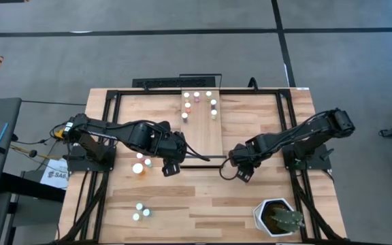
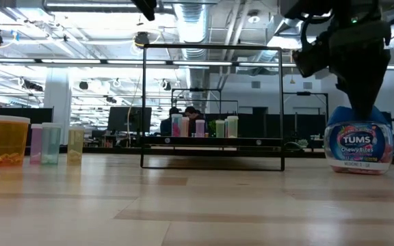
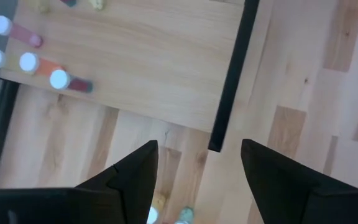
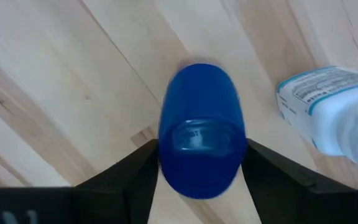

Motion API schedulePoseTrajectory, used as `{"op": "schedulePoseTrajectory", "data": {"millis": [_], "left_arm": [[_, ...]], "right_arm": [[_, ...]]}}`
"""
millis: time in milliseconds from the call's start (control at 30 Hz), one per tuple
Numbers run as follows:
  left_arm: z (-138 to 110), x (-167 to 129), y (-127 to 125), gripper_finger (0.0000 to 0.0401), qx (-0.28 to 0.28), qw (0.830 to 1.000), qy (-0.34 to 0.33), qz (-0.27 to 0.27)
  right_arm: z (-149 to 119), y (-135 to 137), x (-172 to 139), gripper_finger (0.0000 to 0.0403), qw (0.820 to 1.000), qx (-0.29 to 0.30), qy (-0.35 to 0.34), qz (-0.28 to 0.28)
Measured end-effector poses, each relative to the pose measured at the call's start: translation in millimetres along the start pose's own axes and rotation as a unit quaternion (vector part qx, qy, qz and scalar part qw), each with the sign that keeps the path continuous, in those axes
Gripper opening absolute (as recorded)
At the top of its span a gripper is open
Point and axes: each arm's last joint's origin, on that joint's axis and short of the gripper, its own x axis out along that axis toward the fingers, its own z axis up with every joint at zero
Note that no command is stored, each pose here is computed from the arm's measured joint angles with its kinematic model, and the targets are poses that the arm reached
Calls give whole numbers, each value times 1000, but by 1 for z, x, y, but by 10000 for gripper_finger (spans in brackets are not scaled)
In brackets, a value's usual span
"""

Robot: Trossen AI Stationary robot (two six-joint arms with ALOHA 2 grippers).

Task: Pick and place medicine bottles onto shelf by color
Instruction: Put the big blue pill bottle on the shelf

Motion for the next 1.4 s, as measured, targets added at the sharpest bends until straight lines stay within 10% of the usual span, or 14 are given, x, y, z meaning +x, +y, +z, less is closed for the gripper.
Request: {"op": "schedulePoseTrajectory", "data": {"millis": [300,1000,1400], "left_arm": [[1,2,6,217,38,999,1,22],[0,12,62,217,6,992,90,93],[-16,-30,103,217,-64,992,37,102]], "right_arm": [[2,-2,-2,167,1000,-30,-3,3],[61,-44,-78,194,997,-19,-69,12],[107,-49,-90,191,993,-17,-118,25]]}}
